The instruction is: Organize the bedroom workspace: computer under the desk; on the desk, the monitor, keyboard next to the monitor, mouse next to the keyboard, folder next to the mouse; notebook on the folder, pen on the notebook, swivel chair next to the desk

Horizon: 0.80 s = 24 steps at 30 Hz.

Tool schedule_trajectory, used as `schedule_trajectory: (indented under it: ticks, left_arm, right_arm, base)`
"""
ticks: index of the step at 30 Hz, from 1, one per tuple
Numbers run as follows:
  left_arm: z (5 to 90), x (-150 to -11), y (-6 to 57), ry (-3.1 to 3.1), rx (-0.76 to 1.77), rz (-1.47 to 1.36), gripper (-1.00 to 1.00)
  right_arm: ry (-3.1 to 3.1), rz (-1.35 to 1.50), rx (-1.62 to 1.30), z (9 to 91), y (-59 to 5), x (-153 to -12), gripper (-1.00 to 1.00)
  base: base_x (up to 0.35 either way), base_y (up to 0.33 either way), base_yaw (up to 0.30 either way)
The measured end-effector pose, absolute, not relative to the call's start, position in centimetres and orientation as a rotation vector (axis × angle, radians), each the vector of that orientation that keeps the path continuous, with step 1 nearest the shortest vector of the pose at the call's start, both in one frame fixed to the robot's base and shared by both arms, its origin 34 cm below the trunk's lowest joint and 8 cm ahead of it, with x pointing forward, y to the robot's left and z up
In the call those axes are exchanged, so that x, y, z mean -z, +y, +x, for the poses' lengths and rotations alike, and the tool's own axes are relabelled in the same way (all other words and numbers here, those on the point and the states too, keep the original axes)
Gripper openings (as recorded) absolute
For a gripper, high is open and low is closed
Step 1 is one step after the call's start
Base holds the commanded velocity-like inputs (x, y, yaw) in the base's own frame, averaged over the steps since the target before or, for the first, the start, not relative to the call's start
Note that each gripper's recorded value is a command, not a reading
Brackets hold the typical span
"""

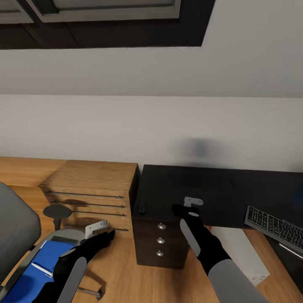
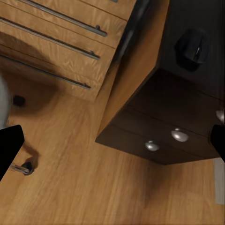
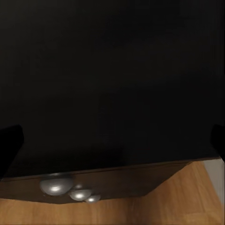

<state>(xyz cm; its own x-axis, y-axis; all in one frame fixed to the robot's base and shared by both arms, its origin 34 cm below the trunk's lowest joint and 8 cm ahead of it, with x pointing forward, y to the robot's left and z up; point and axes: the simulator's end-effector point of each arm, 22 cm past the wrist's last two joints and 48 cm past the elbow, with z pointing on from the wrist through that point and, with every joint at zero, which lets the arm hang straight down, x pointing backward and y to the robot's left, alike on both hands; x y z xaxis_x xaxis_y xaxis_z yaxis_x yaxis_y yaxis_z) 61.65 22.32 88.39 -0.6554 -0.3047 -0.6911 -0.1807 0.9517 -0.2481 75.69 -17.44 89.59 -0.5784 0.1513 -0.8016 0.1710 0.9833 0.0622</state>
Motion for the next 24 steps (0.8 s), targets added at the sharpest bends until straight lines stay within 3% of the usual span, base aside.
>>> schedule_trajectory:
  ticks: [15,24]
  left_arm:
    - [61.53,-88.05,22.36,2.308,0.197,-0.340,1.00]
    - [61.55,-88.03,22.29,2.309,0.201,-0.340,1.00]
  right_arm:
    - [2.193,0.228,0.027,75.73,-17.54,-89.68,1.00]
    - [2.193,0.235,0.031,75.78,-17.99,-89.58,1.00]
  base:
    - [0.225,-0.231,-0.234]
    - [0.050,-0.049,-0.266]
